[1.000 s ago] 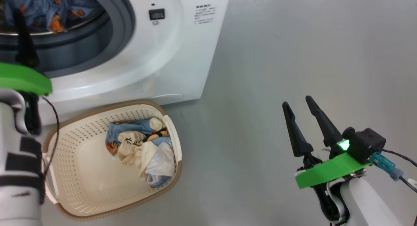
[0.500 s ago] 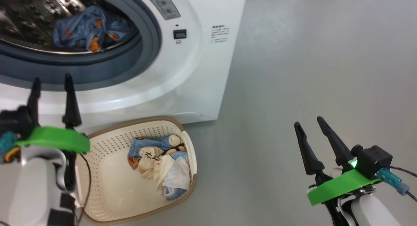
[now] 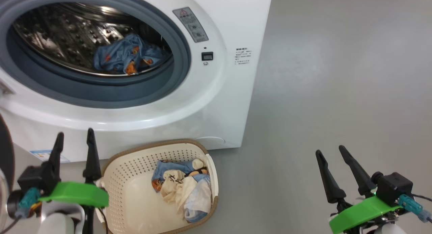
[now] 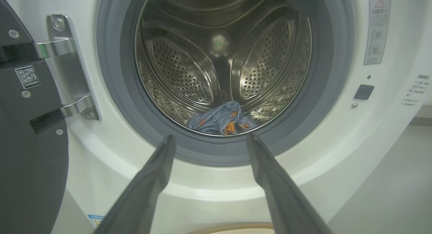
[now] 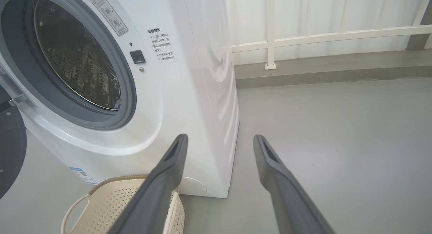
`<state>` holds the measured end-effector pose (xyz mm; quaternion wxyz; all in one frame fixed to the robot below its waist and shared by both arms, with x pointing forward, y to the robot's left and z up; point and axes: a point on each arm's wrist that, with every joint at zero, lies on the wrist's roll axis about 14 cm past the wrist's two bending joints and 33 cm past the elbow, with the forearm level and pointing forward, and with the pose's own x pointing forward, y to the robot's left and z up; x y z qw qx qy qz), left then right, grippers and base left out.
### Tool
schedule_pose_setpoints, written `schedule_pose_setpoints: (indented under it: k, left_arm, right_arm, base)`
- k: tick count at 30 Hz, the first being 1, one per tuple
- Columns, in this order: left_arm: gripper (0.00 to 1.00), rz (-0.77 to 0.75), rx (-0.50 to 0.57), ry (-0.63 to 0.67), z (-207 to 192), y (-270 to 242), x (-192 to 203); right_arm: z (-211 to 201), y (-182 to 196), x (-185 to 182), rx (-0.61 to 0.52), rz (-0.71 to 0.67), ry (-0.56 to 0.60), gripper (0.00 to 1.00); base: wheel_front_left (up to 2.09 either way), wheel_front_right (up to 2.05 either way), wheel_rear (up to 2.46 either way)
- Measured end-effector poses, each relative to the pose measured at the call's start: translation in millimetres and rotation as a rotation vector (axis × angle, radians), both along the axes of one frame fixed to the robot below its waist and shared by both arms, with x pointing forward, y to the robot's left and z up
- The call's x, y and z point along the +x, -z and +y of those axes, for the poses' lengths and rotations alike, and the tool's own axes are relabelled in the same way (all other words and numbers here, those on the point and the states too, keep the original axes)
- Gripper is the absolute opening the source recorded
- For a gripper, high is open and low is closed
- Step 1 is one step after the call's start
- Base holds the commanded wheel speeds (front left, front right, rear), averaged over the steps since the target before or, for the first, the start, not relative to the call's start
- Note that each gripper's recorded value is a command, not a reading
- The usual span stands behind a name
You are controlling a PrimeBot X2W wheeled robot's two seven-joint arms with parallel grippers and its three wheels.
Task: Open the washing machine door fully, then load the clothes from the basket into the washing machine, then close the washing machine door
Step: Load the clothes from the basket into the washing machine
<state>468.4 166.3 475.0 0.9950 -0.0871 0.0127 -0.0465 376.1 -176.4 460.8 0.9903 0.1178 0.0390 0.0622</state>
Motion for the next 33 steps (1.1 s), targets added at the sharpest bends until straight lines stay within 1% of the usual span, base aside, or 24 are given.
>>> schedule_pose_setpoints:
  k: [9, 18, 27, 33]
  left_arm:
    - [1.00, 0.001, 0.003, -0.048, 19, -1, -40]
    - [1.00, -0.004, 0.015, -0.072, 26, -2, -72]
    - [1.00, 0.003, 0.021, -0.095, 34, 2, -97]
    - [1.00, 0.001, 0.023, -0.110, 39, 2, -102]
  right_arm:
    - [5, -3, -17, 0.006, -0.005, -0.018, 1.00]
    - [5, -5, -31, 0.000, -0.011, -0.023, 1.00]
    - [-2, -9, -37, -0.003, -0.023, -0.006, 1.00]
    - [-3, -5, -42, -0.003, -0.011, -0.004, 1.00]
  base:
    - [0.00, 0.00, 0.00]
    - [0.00, 0.00, 0.00]
    - [0.00, 0.00, 0.00]
    - [0.00, 0.00, 0.00]
